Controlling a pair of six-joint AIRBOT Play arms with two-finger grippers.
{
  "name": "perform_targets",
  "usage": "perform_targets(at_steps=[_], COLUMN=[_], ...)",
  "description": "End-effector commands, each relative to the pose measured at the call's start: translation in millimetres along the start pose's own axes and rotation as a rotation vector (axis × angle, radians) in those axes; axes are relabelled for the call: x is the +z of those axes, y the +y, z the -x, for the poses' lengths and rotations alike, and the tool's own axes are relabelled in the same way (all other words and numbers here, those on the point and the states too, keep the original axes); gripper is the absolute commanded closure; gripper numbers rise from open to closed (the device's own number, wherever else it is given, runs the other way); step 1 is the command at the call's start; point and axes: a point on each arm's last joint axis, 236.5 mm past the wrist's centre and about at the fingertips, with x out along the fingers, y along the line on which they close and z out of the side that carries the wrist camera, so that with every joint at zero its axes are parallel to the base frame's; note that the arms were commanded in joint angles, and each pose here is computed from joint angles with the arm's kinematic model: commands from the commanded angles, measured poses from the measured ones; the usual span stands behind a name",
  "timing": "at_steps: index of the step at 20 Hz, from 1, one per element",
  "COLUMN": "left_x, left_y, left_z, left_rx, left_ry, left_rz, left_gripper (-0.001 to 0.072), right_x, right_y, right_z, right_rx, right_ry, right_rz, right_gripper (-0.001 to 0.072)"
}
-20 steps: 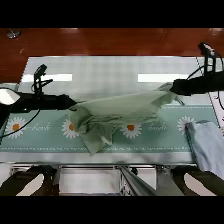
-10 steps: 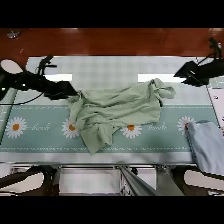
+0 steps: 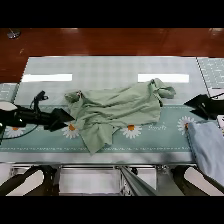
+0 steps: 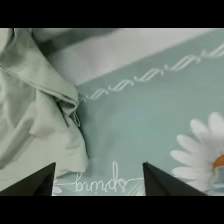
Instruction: Fold the shirts.
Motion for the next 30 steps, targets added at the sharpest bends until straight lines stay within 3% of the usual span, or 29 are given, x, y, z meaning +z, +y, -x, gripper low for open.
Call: perform_targets(at_steps=[1, 6, 7, 8, 9, 14, 21, 22, 23, 24, 27, 30], left_x=[-11, 18, 18, 16, 15, 13, 13, 12, 11, 12, 34, 87], left_y=[8, -19, -24, -30, -37, -65, -68, -68, -69, -69, -100, -184], left_z=[-31, -57, -61, -63, -62, -52, -52, -53, -53, -52, -22, 73], left_rx=[-0.035, -0.031, -0.026, -0.03, -0.043, -0.106, -0.112, -0.112, -0.112, -0.114, -0.166, -0.24], left_ry=[-0.063, -0.214, -0.221, -0.211, -0.198, -0.156, -0.151, -0.148, -0.147, -0.148, -0.21, -0.448], left_rz=[0.037, -0.026, -0.043, -0.072, -0.115, -0.201, -0.21, -0.213, -0.214, -0.216, -0.277, -0.451], left_gripper=[0.0006, 0.0008, 0.0136, 0.0579, 0.0686, 0.0684, 0.0684, 0.0684, 0.0684, 0.0684, 0.0684, 0.0685], right_x=[-35, -45, -49, -53, -58, -84, -70, -69, -68, -67, -38, 46], right_y=[2, 16, 16, 17, 20, 26, 66, 74, 81, 90, 135, 219], right_z=[-29, -48, -53, -58, -64, -97, -141, -148, -153, -154, -118, -21], right_rx=[0.046, 0.001, -0.016, -0.022, -0.02, -0.036, 0.018, 0.023, 0.022, 0.033, 0.096, 0.144], right_ry=[0.046, 0.082, 0.098, 0.118, 0.142, 0.269, 0.234, 0.233, 0.238, 0.25, 0.252, -0.011], right_rz=[-0.018, 0.034, 0.028, 0.03, 0.036, 0.068, 0.057, 0.074, 0.09, 0.121, 0.244, 0.436], right_gripper=[0.0091, 0.0091, 0.0091, 0.0091, 0.0091, 0.0091, 0.0092, 0.0126, 0.0306, 0.0657, 0.0683, 0.0683])
